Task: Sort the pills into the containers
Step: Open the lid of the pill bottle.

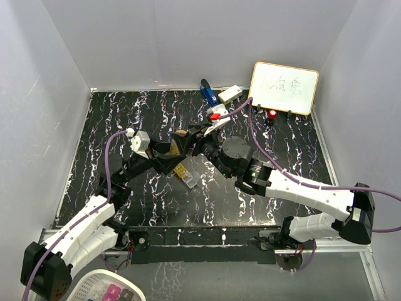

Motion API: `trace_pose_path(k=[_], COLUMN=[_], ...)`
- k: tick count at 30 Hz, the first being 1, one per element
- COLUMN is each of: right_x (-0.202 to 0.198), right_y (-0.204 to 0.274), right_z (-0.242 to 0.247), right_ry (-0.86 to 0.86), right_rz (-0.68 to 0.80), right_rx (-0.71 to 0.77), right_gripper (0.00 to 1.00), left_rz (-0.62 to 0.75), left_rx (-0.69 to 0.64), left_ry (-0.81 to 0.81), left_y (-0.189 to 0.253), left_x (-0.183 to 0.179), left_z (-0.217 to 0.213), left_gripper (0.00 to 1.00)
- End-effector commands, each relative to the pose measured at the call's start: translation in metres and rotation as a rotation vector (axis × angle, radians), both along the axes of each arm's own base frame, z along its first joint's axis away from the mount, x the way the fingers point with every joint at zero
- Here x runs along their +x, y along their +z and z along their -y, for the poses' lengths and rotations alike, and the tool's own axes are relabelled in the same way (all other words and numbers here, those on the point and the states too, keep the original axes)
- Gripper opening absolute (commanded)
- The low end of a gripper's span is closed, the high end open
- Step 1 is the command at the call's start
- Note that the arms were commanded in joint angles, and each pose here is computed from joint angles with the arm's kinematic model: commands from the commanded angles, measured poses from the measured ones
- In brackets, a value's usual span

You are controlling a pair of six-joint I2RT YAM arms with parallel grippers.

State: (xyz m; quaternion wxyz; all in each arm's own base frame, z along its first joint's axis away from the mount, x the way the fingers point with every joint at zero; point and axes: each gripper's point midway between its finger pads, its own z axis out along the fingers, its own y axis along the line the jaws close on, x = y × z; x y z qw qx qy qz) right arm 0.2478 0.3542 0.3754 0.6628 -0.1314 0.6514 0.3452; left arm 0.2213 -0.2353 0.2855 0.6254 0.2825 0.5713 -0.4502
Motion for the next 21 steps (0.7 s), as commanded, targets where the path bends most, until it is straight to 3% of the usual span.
trace_pose_path(k=[1,5,11,21], right_x=[-0.002,-0.002,-0.003,-0.001], right_y=[0.011,0.006,0.004,-0.003], right_z=[-0.005,-0.006,-0.006,-0.007], right_ry=[0.016,0.022,0.023,0.02], right_rz=[0.005,-0.007,-0.008,-0.021], right_rx=[0.042,0.033,0.029,0.02], right_gripper=[0.61,0.6,0.49,0.56], left_rz=[0.045,0.048,0.056,0.068], left_rx=[-0.026,-0.028,-0.032,-0.04], left_ry=[-0.006,-0.006,-0.011,-0.025], left_y=[0.013,0.014,0.016,0.019], left_x=[-0.006,-0.006,-0.008,-0.012], left_z=[-0.001,-0.001,-0.001,-0.001], left_gripper=[0.0,0.0,0.0,0.0])
